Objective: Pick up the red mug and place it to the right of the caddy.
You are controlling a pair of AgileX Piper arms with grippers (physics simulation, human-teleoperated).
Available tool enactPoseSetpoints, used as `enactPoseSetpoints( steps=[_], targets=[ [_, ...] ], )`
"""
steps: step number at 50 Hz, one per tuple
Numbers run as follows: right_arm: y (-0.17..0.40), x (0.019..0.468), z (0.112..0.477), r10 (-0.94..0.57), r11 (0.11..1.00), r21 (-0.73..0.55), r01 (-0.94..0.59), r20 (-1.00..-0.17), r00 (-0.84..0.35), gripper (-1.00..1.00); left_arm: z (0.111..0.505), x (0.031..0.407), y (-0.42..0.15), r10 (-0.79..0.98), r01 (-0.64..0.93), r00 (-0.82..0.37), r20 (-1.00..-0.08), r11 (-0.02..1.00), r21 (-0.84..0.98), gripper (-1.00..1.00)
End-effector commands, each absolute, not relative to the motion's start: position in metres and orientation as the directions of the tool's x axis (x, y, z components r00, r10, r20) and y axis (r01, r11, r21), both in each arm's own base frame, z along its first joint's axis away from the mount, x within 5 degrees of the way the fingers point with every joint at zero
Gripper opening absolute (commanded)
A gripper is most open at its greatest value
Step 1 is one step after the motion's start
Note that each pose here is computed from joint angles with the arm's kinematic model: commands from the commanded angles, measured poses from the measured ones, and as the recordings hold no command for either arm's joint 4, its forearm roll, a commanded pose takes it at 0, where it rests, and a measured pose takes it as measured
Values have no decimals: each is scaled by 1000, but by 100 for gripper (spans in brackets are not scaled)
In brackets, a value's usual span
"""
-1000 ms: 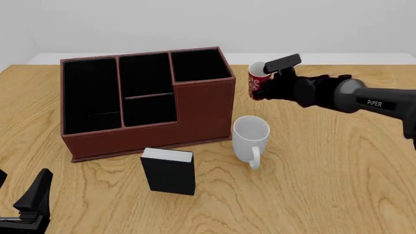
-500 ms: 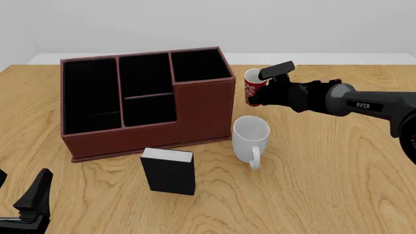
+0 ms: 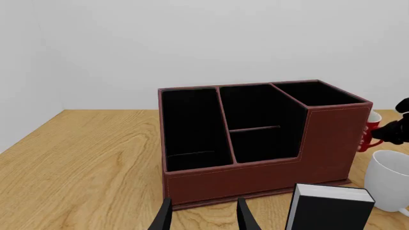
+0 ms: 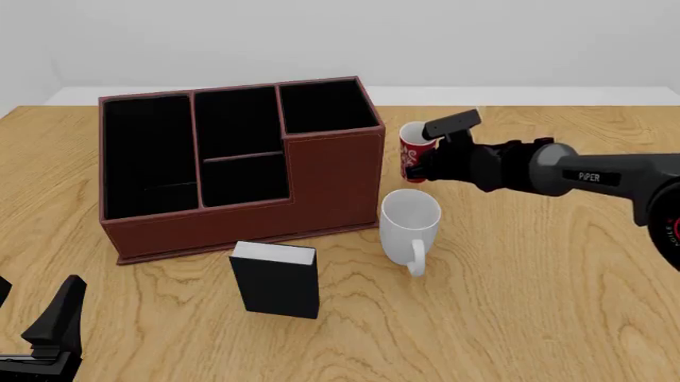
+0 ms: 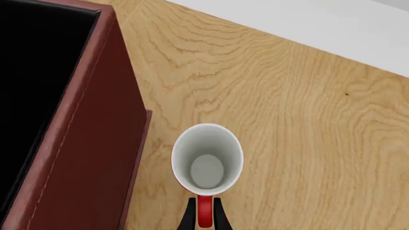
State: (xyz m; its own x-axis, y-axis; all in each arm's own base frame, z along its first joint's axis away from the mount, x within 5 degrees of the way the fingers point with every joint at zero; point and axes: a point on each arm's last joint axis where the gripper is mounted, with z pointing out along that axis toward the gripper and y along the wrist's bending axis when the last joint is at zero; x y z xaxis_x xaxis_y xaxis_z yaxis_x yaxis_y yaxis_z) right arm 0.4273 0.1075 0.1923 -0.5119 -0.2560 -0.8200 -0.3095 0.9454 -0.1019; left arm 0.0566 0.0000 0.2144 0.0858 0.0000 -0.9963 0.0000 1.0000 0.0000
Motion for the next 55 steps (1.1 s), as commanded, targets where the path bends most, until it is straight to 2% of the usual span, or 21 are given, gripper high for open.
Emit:
enactPoseSetpoints(
  steps=[1, 55],
  targets=[
    [108, 428, 192, -241, 949, -91, -301, -826, -509, -100, 214, 57, 0, 0, 0, 86, -996, 1000, 0, 100],
    [109, 439, 168, -219, 956, -64, -286, -805, -551, -100, 214, 57, 0, 0, 0, 86, -996, 1000, 0, 100]
  ],
)
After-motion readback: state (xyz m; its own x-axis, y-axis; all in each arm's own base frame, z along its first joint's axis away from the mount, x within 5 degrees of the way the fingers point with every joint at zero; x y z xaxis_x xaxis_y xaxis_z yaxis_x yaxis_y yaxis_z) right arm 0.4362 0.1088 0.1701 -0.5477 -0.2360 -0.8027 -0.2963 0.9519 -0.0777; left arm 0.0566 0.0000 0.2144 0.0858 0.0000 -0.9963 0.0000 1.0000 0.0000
